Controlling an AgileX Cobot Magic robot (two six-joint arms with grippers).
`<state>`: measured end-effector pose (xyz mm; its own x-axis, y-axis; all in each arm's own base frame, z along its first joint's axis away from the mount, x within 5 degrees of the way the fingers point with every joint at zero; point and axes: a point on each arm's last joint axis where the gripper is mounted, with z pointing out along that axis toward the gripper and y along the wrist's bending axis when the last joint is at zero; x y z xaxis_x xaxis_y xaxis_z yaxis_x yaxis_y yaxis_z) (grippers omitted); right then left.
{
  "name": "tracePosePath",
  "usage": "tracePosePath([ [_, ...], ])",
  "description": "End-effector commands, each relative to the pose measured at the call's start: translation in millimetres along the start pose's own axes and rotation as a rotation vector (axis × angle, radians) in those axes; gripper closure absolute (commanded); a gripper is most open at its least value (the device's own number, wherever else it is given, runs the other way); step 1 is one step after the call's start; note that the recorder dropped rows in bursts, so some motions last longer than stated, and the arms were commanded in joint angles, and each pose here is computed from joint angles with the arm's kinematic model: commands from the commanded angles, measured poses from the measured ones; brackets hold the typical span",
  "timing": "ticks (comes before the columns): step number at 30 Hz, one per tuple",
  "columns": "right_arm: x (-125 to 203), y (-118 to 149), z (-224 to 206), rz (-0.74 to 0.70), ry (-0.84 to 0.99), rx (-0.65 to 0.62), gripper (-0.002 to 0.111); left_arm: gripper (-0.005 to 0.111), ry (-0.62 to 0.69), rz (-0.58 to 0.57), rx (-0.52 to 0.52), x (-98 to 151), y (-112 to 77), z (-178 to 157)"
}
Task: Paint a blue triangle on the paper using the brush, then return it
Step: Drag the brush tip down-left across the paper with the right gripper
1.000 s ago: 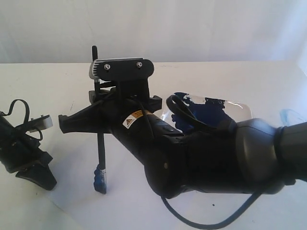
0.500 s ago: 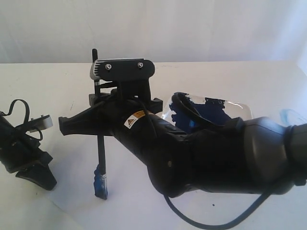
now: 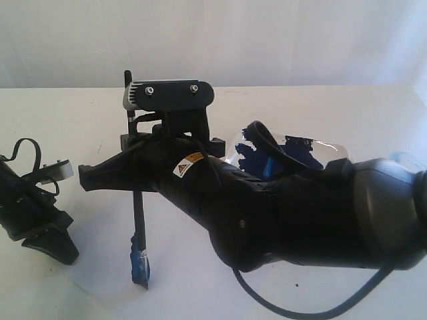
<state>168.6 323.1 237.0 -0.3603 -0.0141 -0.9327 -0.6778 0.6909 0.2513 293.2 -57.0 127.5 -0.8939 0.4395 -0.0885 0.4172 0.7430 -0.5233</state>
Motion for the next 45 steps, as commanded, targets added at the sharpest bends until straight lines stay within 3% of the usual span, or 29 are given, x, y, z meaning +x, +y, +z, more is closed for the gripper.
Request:
tracePosePath([
  [1,-5.0,1.2,-5.9,-0.006,-0.003,-0.012,0.108,0.107,0.008,-0.008,0.013,1.1,0.1,-0.3],
  [10,-11.4,2.5,-9.7,-0.011,-0.026,-0.022,0.108,0.107,0.01,-0.008,0.014,1.2,0.0,-0.3],
  [17,-44.7,6.8,-34.9,-0.138,-0.125,-0.054,0.108,0.107,0.01,-0.008,0.014,1.2,0.0,-0.3],
  [20,-48.0,6.9,-37.4,-0.275,-0.094,-0.142,0.108,0.107,0.01,-0.008,0.014,1.2,0.0,-0.3],
  [27,-52.5,4.4,-36.7,-0.381,-0.11,-0.351,0.108,0.107,0.009,-0.008,0.014,1.1,0.0,-0.3],
  [31,-60.8,-1.7,-42.4,-0.333,-0.172,-0.613,0.108,0.107,0.011,-0.008,0.016,1.3,-0.2,-0.3],
  [38,-59.5,-30.2,-35.3,-0.259,-0.201,-0.762,0.108,0.107,0.011,-0.008,0.016,1.3,-0.2,-0.3],
  [40,-57.4,-35.0,-30.4,-0.222,-0.215,-0.768,0.108,0.107,0.011,-0.008,0.016,1.3,-0.2,-0.3],
  [45,-48.0,-49.9,-9.0,-0.197,-0.243,-0.634,0.108,0.107,0.011,-0.008,0.016,1.3,-0.2,-0.3],
])
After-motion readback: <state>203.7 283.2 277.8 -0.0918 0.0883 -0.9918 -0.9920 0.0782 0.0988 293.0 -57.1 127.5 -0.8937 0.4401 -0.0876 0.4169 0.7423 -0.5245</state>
